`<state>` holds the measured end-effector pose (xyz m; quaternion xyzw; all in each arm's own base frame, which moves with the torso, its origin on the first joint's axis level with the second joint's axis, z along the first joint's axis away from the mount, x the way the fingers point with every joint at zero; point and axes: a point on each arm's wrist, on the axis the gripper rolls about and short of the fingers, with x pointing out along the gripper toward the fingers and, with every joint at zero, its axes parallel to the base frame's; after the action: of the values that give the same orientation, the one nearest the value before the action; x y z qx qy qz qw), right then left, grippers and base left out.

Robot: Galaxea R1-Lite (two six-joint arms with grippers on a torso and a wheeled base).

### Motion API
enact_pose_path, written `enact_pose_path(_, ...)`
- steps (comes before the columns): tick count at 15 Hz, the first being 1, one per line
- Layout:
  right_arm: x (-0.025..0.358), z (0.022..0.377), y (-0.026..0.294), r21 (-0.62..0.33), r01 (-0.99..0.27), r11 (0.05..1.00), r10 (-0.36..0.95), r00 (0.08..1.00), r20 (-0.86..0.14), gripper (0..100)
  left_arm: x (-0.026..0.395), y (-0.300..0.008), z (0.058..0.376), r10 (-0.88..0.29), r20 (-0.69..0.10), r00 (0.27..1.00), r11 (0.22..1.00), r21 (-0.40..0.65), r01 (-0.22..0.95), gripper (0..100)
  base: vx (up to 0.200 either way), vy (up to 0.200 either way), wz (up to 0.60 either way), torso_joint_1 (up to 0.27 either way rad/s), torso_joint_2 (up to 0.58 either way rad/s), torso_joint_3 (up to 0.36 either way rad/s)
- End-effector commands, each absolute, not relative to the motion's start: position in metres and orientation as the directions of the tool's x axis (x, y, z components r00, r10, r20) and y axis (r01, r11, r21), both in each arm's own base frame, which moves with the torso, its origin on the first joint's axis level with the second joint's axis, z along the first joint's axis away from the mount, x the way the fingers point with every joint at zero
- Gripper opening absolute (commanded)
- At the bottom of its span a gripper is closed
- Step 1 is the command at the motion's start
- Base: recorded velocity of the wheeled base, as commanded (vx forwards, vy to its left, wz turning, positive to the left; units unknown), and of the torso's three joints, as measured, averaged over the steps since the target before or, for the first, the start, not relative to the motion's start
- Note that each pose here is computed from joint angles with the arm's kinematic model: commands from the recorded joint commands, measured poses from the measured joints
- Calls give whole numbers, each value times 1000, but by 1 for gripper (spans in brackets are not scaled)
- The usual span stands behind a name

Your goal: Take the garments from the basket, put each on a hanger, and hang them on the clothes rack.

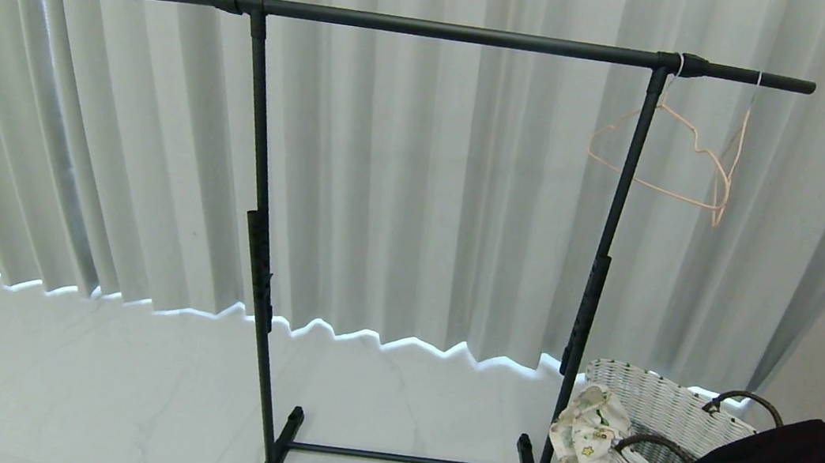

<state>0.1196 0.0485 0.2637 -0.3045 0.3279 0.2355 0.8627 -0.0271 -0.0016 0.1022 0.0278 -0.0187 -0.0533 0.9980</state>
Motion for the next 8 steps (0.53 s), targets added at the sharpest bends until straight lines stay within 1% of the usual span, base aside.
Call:
enact_pose_path(1, 123, 270, 53, -362, -604, 710, 225, 681, -697, 0, -19, -2, 158, -185, 36, 982, 981, 62, 182, 100, 0, 0, 0, 0, 0, 0)
enact_pose_path(3, 122, 274, 59, -327, -606, 725, 258, 680, -687, 0, -2, -5, 194, -273, 3, 962, 960, 60, 272, 100, 0, 0, 0, 0, 0, 0)
enact_pose_path(5, 118, 275, 67, -287, -627, 724, 303, 663, -684, 0, 26, -8, 220, -332, -65, 941, 942, 33, 335, 100, 0, 0, 0, 0, 0, 0)
enact_pose_path(7, 117, 276, 76, -251, -647, 720, 348, 649, -677, 0, 56, -13, 232, -412, -146, 899, 909, 5, 417, 100, 0, 0, 0, 0, 0, 0)
enact_pose_path(8, 119, 282, 80, -245, -643, 725, 374, 667, -645, 0, 69, -18, 234, -452, -186, 872, 889, -8, 459, 100, 0, 0, 0, 0, 0, 0)
